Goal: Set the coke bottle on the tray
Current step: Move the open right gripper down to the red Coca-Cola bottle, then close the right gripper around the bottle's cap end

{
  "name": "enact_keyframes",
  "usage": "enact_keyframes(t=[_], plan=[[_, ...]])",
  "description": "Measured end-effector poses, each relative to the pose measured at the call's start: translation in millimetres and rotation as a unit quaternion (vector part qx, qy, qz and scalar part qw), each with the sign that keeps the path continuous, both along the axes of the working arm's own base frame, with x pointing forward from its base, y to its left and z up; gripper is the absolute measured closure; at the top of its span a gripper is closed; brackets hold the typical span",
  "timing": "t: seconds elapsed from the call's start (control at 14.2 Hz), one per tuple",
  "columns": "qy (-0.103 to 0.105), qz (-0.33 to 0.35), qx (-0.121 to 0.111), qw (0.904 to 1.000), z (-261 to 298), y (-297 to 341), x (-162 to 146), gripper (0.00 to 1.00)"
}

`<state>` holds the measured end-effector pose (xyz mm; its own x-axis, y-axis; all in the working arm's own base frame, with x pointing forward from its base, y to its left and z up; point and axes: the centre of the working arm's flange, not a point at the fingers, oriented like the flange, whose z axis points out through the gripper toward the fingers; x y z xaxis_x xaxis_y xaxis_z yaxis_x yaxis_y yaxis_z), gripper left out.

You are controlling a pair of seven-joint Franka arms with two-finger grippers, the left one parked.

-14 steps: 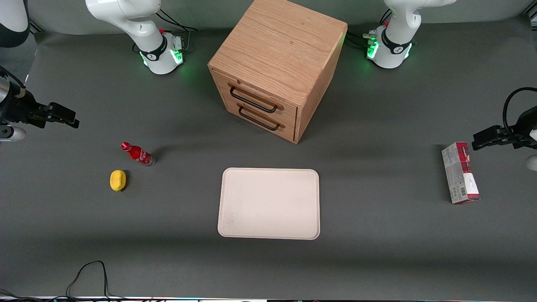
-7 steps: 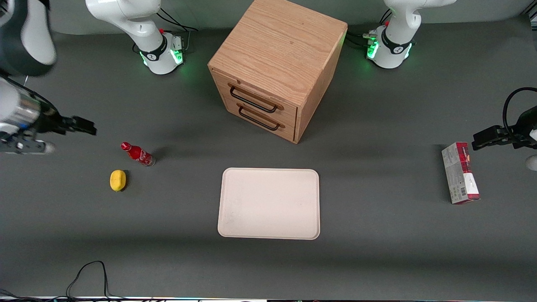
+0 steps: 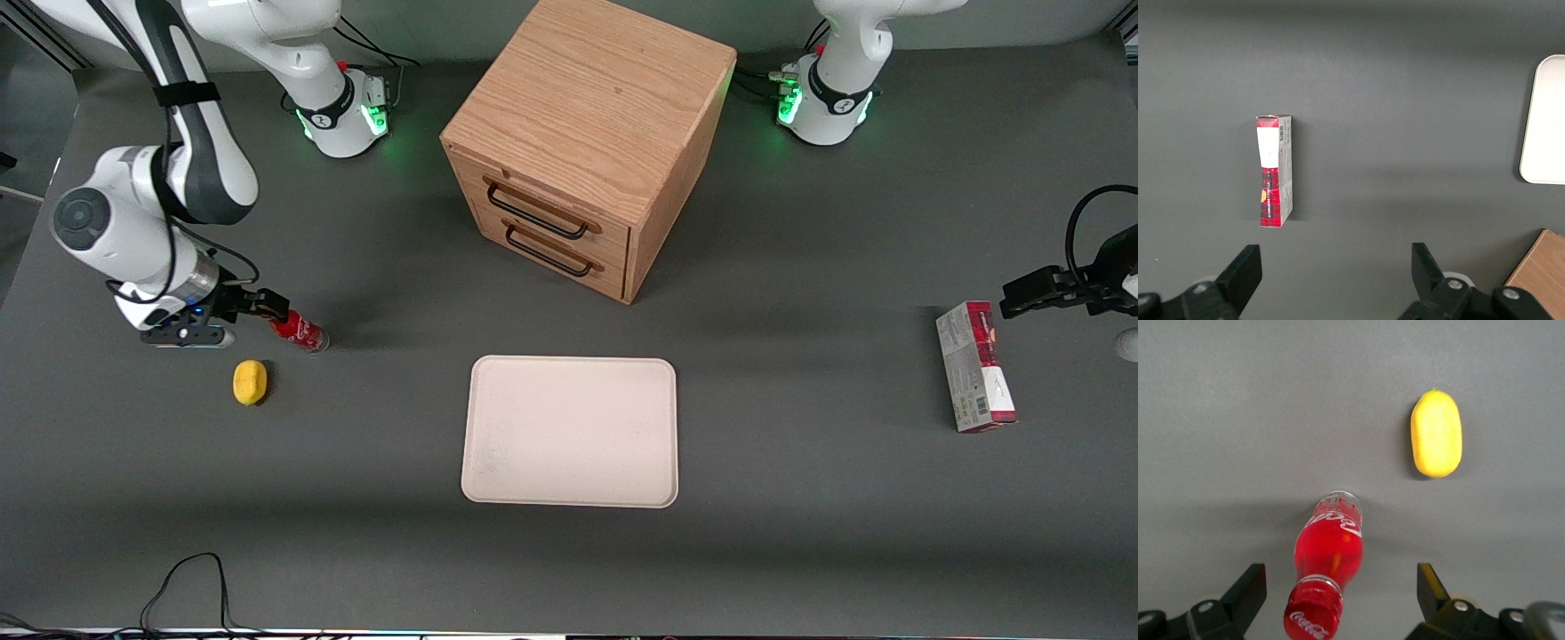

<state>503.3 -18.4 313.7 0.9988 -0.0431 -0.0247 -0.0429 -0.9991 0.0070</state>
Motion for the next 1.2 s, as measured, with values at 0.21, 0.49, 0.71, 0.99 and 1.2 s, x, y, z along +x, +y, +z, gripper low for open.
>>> enact_keyframes(t=[0.21,0.49,0.71,0.99,1.2], plan=[[0.001,0.0,0.0,1.0,-1,0,-1,0.0],[0.0,-0.01,0.01,0.9999,1,1,-1,0.24],[-0.007,-0.031,0.031,0.999,7,2,1,0.58],[-0.02,-0.008,0.034,0.9992,22,29,12,0.69],[-0.009,0.006,0.04,0.9991,75,46,36,0.69]])
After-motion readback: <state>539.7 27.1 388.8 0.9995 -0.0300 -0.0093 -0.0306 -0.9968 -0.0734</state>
